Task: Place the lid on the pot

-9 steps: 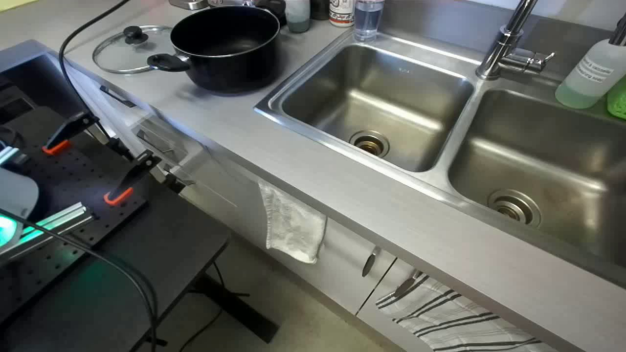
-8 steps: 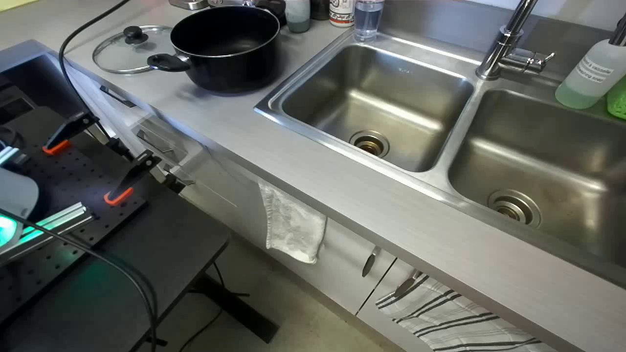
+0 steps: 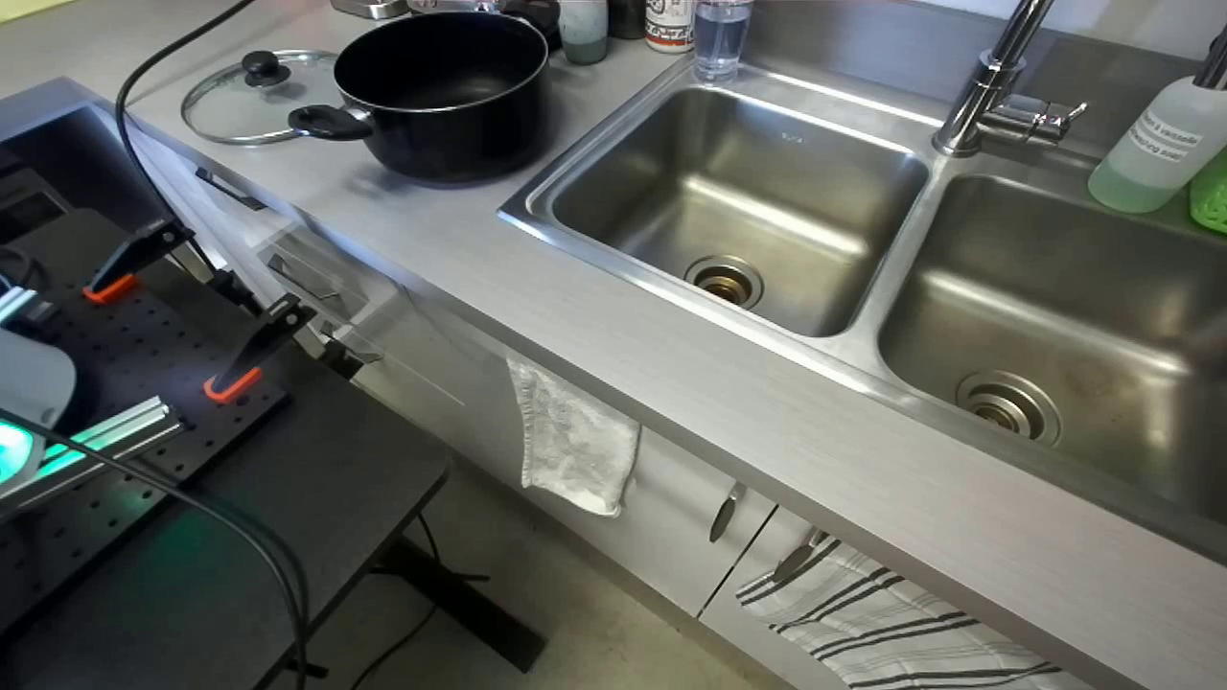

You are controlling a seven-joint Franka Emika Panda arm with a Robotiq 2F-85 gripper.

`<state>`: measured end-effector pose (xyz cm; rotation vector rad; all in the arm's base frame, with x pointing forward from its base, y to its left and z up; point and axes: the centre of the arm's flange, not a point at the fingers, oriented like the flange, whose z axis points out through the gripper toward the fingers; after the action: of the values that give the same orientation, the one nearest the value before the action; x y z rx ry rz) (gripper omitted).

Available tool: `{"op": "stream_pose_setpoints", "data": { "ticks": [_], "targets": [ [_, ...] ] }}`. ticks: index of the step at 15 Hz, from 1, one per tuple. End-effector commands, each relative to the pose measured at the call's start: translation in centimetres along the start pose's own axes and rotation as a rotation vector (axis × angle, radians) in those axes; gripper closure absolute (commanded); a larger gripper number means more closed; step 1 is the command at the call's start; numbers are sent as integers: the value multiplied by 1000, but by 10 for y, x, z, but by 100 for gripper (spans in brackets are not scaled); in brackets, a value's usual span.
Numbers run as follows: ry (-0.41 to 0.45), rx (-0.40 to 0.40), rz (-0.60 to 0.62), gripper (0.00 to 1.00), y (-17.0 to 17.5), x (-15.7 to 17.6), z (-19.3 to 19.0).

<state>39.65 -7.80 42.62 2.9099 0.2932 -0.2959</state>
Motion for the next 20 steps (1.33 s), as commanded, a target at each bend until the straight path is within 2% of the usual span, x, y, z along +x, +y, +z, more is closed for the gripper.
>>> {"op": "stream_pose_setpoints", "data": {
  "ticks": [1, 6, 12, 16, 20],
  "targets": [
    [12, -22, -81, 0, -19, 11, 1],
    [39, -42, -294, 0, -71, 32, 4],
    [80, -71, -613, 0, -138, 49, 15],
    [118, -68, -806, 0, -170, 61, 15],
    [107, -55, -1002, 0, -211, 76, 28]
  ]
}}
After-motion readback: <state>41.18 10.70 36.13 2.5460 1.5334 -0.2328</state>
